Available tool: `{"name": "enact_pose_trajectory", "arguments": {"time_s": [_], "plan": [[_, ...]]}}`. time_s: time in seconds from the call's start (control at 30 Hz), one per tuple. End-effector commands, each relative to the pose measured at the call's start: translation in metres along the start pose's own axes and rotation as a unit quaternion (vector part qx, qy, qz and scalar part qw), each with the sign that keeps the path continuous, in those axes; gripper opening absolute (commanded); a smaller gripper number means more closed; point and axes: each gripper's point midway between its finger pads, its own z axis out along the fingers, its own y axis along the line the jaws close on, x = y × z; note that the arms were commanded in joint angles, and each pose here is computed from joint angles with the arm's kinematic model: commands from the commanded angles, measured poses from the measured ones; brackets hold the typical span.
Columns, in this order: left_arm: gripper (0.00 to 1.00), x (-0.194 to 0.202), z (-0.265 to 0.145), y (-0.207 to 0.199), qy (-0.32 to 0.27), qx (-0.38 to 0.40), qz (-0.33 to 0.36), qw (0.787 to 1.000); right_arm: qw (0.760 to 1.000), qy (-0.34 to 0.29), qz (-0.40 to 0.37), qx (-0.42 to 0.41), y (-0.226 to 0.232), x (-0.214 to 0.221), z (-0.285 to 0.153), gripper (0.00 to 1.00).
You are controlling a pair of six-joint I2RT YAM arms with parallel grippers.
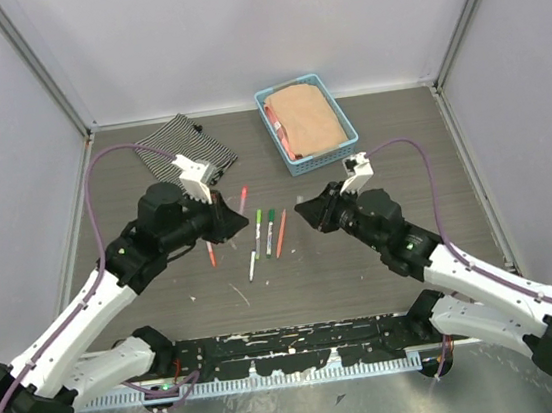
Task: Insert the pens into the pen caps
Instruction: Insert the pen cap onto the pen.
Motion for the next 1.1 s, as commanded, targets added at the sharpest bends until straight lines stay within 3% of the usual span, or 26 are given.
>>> {"name": "enact_pose_trajectory", "arguments": {"time_s": [0.0, 0.3, 1.07], "plan": [[0.00, -0.026, 0.005, -0.046, -0.069, 0.074, 0.019, 0.995, 0.991, -0.118, -0.014, -0.062, 0.038, -0.065, -0.018, 0.17], [0.00, -0.038, 0.008, -0.100, -0.107, 0.161, 0.057, 0.979, 0.975, -0.175, -0.027, -0.136, 0.087, -0.113, -0.040, 0.15], [0.00, -0.031, 0.010, -0.120, -0.128, 0.206, 0.078, 0.967, 0.948, -0.218, -0.021, -0.229, 0.134, -0.144, -0.068, 0.14]]}}
